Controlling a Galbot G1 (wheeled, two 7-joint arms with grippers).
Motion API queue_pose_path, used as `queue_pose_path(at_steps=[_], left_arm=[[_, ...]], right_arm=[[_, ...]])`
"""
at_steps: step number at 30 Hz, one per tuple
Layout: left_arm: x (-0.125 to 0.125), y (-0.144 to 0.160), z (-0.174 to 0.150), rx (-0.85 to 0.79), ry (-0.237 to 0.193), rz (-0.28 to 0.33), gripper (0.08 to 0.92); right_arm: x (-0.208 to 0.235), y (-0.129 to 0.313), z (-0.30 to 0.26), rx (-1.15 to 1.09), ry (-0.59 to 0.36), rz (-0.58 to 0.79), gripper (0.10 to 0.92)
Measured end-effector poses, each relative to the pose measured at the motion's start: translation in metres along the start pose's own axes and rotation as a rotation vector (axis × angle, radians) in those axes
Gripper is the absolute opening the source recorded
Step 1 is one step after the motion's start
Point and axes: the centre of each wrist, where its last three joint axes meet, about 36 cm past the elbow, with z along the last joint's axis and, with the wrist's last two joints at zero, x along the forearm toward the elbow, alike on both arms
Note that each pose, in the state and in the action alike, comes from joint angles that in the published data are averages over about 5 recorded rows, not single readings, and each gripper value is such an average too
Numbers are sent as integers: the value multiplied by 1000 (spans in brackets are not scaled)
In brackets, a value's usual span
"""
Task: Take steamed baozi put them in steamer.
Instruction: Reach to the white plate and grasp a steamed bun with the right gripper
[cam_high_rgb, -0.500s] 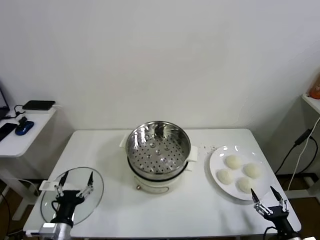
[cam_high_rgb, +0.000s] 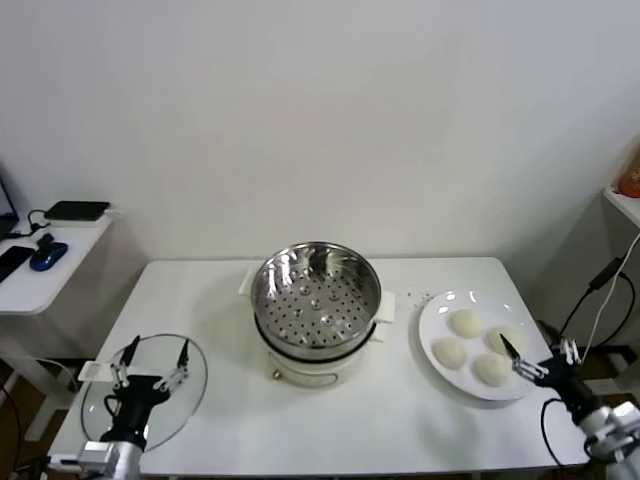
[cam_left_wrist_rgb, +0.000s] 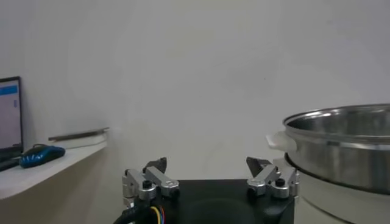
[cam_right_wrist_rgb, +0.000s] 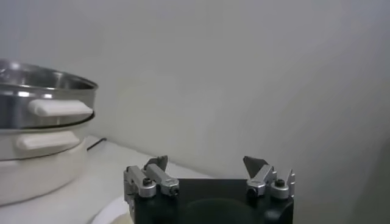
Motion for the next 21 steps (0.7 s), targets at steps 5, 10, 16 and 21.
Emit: queue_pose_path(at_steps=[5,10,16,21], left_arm=[[-1,-2,1,1,2,12,823],[1,-5,1,5,2,22,823],[1,-6,-1,7,0,26,823],[1,-6,-1,7,3,24,823]], right_arm=[[-38,-52,-32,149,88,-189,823],[-76,-92,-59,270,186,-361,823],[-115,-125,-83,391,317,-530,823],[-144,-143,-95,477,431,-652,823]])
